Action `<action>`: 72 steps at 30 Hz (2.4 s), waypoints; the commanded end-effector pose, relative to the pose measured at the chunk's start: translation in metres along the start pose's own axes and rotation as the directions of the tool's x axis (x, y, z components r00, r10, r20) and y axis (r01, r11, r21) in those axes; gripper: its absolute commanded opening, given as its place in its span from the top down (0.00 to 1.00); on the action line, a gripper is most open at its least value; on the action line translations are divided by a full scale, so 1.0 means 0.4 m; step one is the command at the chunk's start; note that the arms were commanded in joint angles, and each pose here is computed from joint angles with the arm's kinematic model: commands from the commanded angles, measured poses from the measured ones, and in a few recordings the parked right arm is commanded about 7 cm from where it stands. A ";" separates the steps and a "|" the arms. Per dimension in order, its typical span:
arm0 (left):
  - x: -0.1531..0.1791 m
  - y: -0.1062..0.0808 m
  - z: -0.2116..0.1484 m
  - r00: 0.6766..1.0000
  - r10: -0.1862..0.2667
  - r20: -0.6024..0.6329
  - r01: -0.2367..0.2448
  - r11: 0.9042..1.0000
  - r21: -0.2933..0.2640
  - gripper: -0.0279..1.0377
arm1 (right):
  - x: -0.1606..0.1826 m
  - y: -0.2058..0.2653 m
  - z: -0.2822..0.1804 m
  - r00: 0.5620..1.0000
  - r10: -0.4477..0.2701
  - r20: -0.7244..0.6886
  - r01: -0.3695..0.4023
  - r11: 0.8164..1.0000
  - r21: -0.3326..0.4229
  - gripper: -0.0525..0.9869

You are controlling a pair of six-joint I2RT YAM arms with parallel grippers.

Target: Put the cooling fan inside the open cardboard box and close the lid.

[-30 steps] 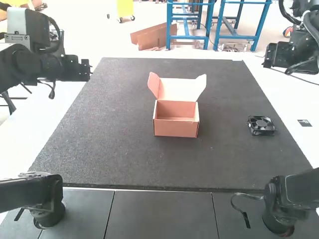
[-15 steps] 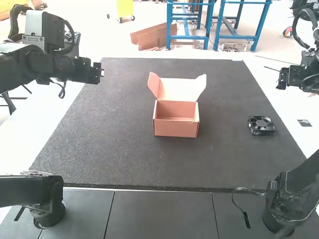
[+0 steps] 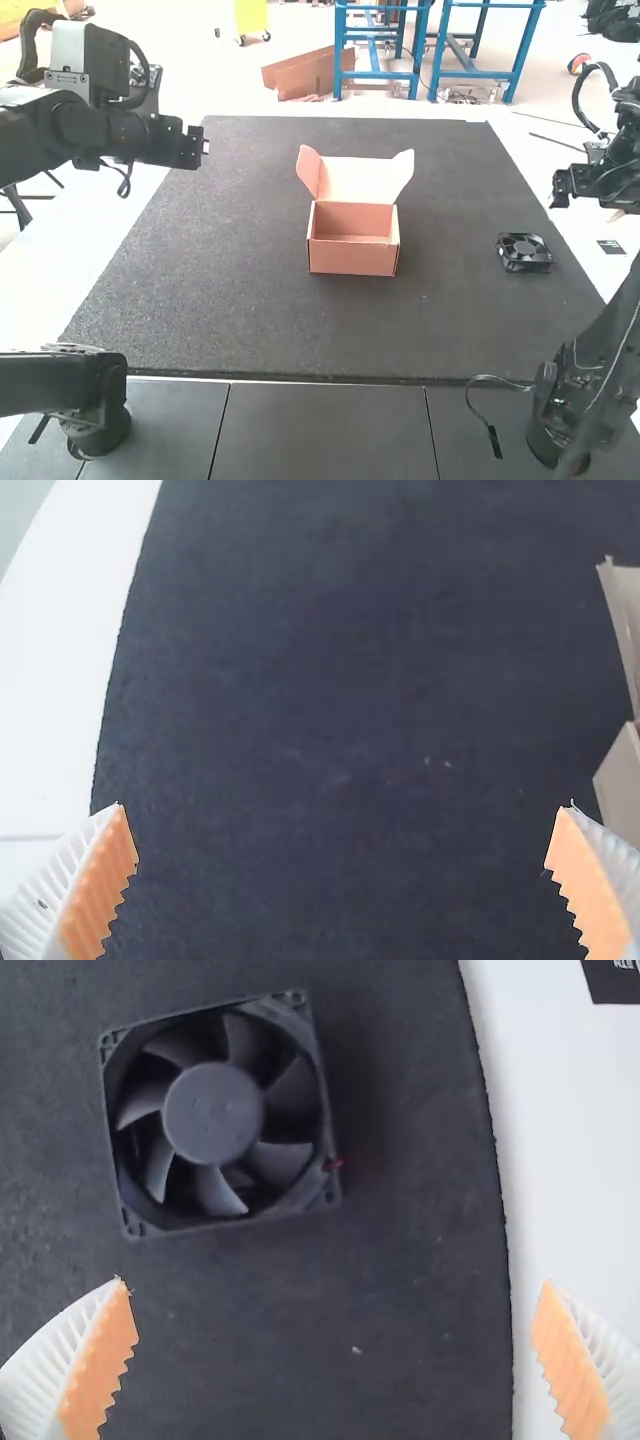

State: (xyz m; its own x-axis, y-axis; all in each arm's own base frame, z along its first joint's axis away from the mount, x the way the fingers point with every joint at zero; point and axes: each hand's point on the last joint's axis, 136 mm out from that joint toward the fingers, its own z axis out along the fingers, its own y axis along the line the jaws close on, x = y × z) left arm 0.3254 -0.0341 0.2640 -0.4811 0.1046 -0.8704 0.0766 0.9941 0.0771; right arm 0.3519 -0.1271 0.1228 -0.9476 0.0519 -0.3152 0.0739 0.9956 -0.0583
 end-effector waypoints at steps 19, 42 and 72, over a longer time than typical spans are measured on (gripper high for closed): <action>-0.020 -0.002 -0.008 1.000 0.024 0.010 -0.024 1.000 -0.001 0.06 | -0.025 -0.077 0.139 0.996 0.032 -0.081 -0.041 0.993 -0.115 0.08; -0.021 0.003 0.002 1.000 0.021 0.003 -0.021 1.000 -0.006 0.06 | -0.074 -0.027 0.268 0.986 -0.023 -0.166 -0.001 0.989 -0.145 0.08; -0.021 0.003 0.001 1.000 0.021 0.003 -0.021 1.000 -0.008 0.06 | -0.032 -0.073 0.320 0.968 0.027 -0.250 -0.039 0.998 -0.044 0.08</action>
State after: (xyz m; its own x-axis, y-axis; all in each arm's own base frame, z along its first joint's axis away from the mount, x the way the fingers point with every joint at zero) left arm 0.3273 -0.0345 0.2540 -0.5112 0.1215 -0.8508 0.0862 0.9922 0.0899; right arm 0.4078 -0.1639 0.0182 -0.9918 0.0771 -0.1022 0.0774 0.9970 0.0011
